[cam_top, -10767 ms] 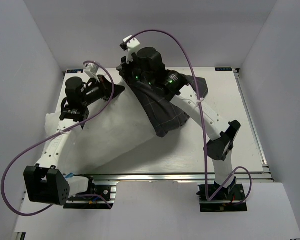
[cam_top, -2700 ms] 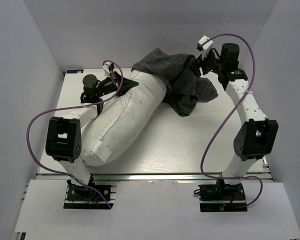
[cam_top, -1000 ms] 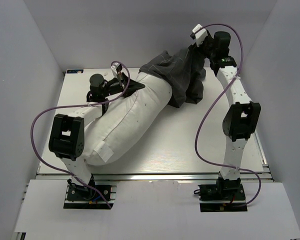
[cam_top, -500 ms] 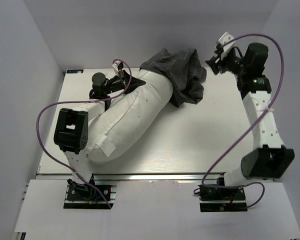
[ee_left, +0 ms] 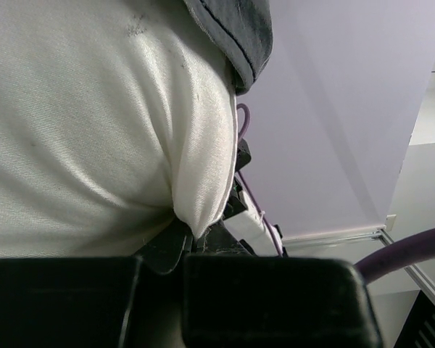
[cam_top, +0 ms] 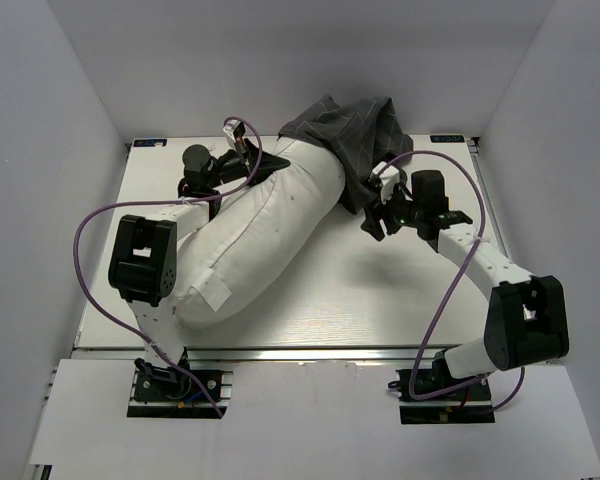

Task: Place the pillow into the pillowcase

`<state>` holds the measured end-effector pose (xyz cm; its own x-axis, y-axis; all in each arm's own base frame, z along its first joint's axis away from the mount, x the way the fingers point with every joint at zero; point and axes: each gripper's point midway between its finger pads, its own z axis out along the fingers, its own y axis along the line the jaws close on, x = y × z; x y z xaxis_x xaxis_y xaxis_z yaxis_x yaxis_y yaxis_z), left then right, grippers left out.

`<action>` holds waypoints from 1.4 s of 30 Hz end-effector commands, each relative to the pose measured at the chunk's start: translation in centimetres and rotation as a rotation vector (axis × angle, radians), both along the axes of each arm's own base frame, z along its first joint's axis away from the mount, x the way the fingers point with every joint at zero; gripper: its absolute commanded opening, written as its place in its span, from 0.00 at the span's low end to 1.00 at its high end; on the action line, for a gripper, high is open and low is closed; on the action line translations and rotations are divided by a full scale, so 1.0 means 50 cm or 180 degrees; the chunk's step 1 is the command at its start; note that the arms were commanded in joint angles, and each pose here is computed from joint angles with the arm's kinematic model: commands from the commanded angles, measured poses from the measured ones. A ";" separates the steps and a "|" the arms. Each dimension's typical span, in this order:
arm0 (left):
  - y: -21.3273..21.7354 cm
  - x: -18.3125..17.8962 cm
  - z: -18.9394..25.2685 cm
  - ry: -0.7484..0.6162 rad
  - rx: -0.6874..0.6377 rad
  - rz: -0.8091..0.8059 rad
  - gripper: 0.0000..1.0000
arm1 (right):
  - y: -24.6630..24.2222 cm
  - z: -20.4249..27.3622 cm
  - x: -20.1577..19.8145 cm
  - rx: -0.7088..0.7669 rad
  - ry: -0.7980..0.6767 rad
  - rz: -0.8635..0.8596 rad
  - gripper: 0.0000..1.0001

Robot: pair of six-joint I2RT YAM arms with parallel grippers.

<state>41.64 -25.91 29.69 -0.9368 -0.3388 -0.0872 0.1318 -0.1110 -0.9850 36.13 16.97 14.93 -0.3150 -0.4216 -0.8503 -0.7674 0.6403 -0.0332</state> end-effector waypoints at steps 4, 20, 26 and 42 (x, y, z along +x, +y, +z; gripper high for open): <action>0.010 0.003 0.057 -0.0296 -0.0117 0.0131 0.00 | 0.004 0.051 0.123 0.0142 -0.0519 -0.0411 0.71; 0.013 -0.004 0.056 -0.0282 -0.0124 0.0137 0.00 | 0.063 0.072 0.258 0.0378 -0.0704 -0.0348 0.43; 0.017 0.009 0.052 -0.0282 -0.0124 0.0166 0.00 | 0.139 0.204 0.112 0.0921 -0.0664 0.0626 0.00; 0.040 0.054 0.058 -0.0322 -0.0149 0.0281 0.00 | 0.265 0.493 -0.215 0.1890 -0.0186 0.2243 0.00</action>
